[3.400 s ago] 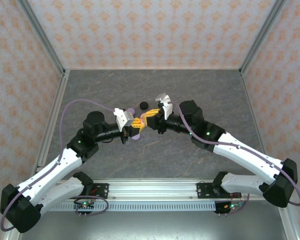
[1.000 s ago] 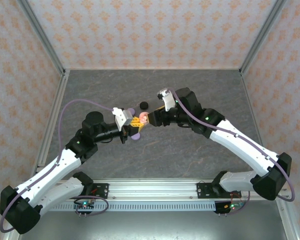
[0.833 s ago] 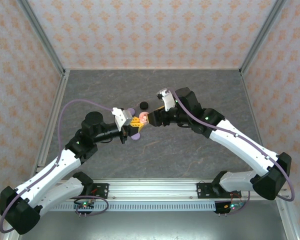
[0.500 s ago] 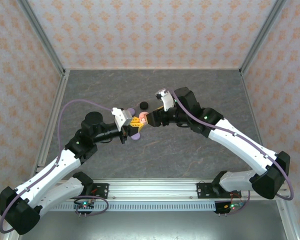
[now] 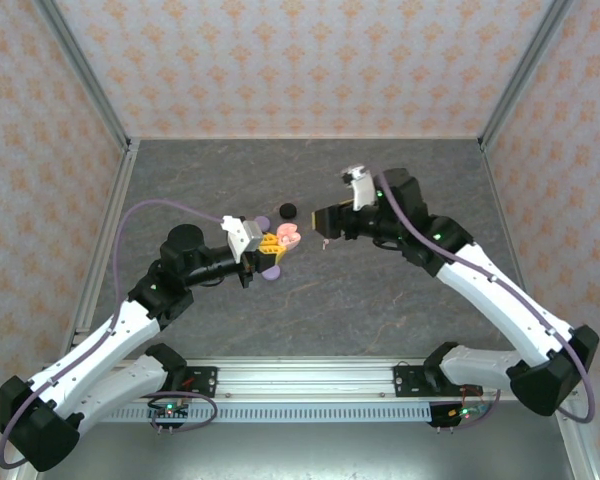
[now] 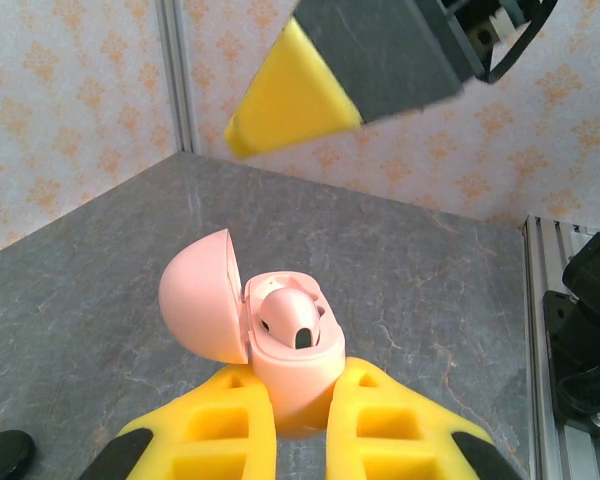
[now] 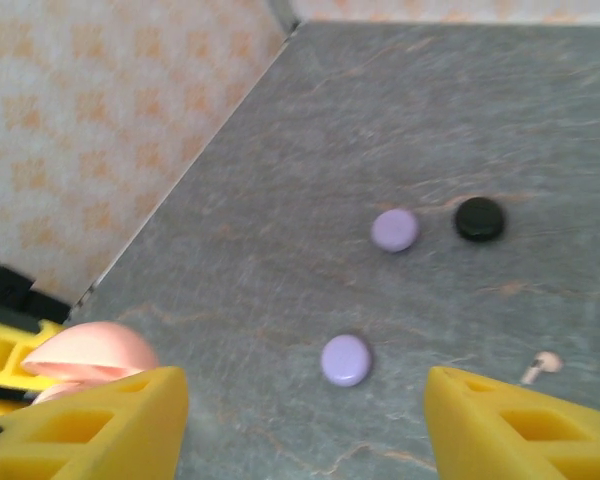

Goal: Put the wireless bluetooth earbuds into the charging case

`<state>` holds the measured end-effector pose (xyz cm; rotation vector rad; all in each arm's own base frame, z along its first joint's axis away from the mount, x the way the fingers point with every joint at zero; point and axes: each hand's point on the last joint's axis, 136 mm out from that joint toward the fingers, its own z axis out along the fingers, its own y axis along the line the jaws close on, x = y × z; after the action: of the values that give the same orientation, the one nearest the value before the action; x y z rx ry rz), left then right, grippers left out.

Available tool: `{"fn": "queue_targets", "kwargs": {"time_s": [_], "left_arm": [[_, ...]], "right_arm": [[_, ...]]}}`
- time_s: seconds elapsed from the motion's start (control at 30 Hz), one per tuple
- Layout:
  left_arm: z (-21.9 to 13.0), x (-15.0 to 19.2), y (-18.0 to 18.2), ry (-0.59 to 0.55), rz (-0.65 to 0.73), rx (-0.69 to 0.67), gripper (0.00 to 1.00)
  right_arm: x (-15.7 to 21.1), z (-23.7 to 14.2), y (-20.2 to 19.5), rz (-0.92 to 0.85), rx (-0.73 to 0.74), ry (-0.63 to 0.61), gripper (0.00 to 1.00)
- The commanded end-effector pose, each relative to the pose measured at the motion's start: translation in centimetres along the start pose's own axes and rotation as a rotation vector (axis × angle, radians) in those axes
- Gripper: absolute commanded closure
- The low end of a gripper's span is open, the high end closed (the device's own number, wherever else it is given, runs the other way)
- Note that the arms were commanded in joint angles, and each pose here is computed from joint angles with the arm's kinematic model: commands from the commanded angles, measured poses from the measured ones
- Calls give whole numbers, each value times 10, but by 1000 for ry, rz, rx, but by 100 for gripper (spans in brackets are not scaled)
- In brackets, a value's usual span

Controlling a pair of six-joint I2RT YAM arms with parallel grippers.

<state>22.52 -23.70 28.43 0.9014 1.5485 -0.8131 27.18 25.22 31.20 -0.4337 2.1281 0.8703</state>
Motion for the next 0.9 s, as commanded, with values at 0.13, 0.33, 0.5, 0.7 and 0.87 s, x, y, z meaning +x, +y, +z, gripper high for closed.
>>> {"fn": "queue_targets", "kwargs": {"time_s": [0.13, 0.33, 0.5, 0.7, 0.87], "left_arm": [[-3, -8, -1, -36, 40, -11, 99], [-3, -9, -1, -36, 40, -13, 99], [-4, -9, -2, -34, 40, -15, 99], [-5, -8, -2, -34, 33, -16, 99], [-5, -8, -2, -34, 33, -17, 99]], "right_arm": [[44, 25, -91, 276, 267, 145, 38], [94, 75, -139, 322, 404, 315, 41], [123, 116, -162, 339, 433, 427, 47], [135, 150, -179, 327, 461, 497, 52], [144, 168, -189, 316, 485, 536, 54]]}}
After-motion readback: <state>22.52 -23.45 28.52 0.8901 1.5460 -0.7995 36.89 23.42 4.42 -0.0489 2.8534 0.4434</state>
